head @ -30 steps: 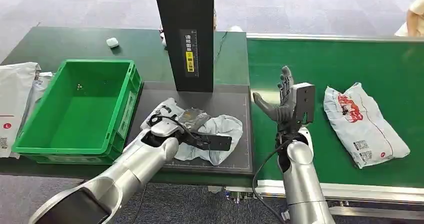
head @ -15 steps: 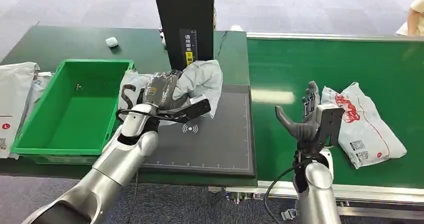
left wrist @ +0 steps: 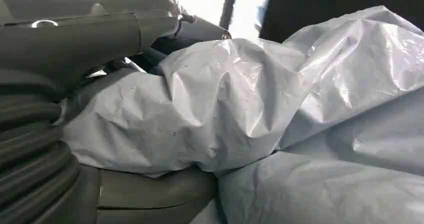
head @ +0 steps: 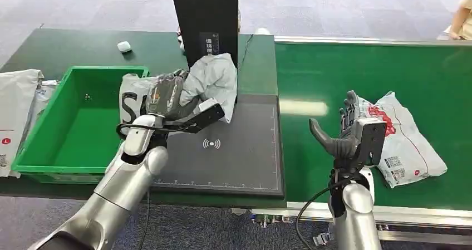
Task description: Moved the parcel from conveyor to table for the left to box.
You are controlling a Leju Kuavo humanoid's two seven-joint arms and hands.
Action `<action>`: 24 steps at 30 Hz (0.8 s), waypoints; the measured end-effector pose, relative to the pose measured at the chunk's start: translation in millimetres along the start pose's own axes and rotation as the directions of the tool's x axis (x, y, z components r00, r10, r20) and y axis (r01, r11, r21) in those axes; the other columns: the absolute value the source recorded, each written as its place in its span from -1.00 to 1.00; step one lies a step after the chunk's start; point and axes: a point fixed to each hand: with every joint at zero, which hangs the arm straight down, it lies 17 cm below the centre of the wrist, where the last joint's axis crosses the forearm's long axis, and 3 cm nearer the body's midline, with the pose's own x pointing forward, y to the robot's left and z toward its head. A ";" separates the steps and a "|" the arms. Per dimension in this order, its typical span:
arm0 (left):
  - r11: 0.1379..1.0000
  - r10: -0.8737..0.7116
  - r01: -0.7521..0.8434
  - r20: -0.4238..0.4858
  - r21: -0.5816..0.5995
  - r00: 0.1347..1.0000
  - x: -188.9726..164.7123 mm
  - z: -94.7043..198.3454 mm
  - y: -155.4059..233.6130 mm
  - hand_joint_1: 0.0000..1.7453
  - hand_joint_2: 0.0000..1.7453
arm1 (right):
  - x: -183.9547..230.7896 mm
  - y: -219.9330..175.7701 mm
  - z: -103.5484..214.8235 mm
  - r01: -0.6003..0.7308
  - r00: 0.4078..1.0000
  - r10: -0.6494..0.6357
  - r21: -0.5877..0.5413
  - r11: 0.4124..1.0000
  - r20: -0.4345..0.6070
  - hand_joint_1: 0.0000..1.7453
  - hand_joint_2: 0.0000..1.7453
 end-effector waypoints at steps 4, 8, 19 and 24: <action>0.987 -0.014 0.028 -0.089 0.159 0.996 -39.7 12.4 49.5 1.00 1.00 | -4.1 -12.8 9.4 -0.011 1.000 0.011 -0.026 1.000 -0.007 -1.00 1.00; 0.965 -0.043 0.117 -0.299 0.235 0.953 -118.7 39.1 93.6 1.00 1.00 | -2.8 -19.9 13.6 -0.017 1.000 0.017 -0.036 0.999 -0.004 -1.00 1.00; 0.957 -0.200 0.290 -0.779 -0.025 0.594 -391.5 141.1 124.6 1.00 1.00 | 1.0 -8.9 5.3 -0.012 1.000 0.012 0.007 1.000 0.003 -1.00 1.00; 0.968 -0.207 0.234 -0.819 -0.092 0.535 -419.5 165.4 106.4 1.00 1.00 | 0.8 -7.4 2.5 -0.012 1.000 0.012 0.011 1.000 0.003 -1.00 1.00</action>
